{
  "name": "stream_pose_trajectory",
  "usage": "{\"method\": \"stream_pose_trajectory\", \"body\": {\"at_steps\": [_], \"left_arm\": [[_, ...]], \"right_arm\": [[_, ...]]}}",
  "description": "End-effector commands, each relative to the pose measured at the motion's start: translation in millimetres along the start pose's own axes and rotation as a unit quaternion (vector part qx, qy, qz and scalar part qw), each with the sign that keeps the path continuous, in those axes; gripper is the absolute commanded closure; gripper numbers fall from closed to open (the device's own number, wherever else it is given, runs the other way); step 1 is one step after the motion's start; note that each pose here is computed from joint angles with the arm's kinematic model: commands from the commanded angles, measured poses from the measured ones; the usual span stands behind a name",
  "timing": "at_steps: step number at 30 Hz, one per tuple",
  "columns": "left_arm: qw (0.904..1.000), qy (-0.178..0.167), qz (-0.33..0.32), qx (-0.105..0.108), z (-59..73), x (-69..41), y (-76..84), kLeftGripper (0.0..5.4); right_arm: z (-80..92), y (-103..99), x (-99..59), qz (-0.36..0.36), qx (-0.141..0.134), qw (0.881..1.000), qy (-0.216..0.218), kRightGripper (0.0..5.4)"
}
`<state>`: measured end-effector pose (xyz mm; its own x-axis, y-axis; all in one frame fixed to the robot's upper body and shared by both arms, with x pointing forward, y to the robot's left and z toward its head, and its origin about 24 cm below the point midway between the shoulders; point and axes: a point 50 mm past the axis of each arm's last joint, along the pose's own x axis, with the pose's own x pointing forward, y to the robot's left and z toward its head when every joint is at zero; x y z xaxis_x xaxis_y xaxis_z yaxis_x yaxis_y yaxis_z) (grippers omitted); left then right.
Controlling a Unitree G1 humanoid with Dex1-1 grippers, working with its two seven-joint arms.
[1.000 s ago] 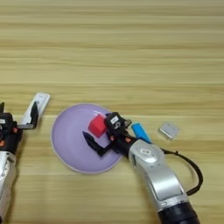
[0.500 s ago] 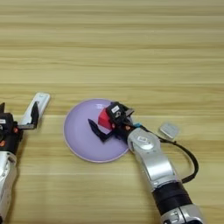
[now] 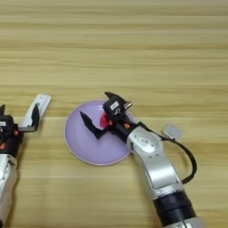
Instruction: Move the objects on the table
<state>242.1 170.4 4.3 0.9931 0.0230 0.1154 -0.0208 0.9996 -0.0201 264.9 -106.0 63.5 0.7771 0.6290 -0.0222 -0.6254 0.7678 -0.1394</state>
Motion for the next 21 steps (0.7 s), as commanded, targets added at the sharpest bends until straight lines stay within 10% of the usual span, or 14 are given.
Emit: {"method": "stream_pose_trajectory", "body": {"at_steps": [1, 21], "left_arm": [[0.9999, 0.011, -0.003, 0.006, -3.6, -1.6, -0.2, 0.00], [0.9998, 0.014, -0.006, 0.013, -4.3, -1.4, -0.1, 0.00]], "right_arm": [[6.3, -11, -7.2, -0.043, 0.015, 0.999, -0.024, 0.04], [7.3, -111, -97.3, -0.347, 0.018, 0.937, -0.044, 0.04]]}}
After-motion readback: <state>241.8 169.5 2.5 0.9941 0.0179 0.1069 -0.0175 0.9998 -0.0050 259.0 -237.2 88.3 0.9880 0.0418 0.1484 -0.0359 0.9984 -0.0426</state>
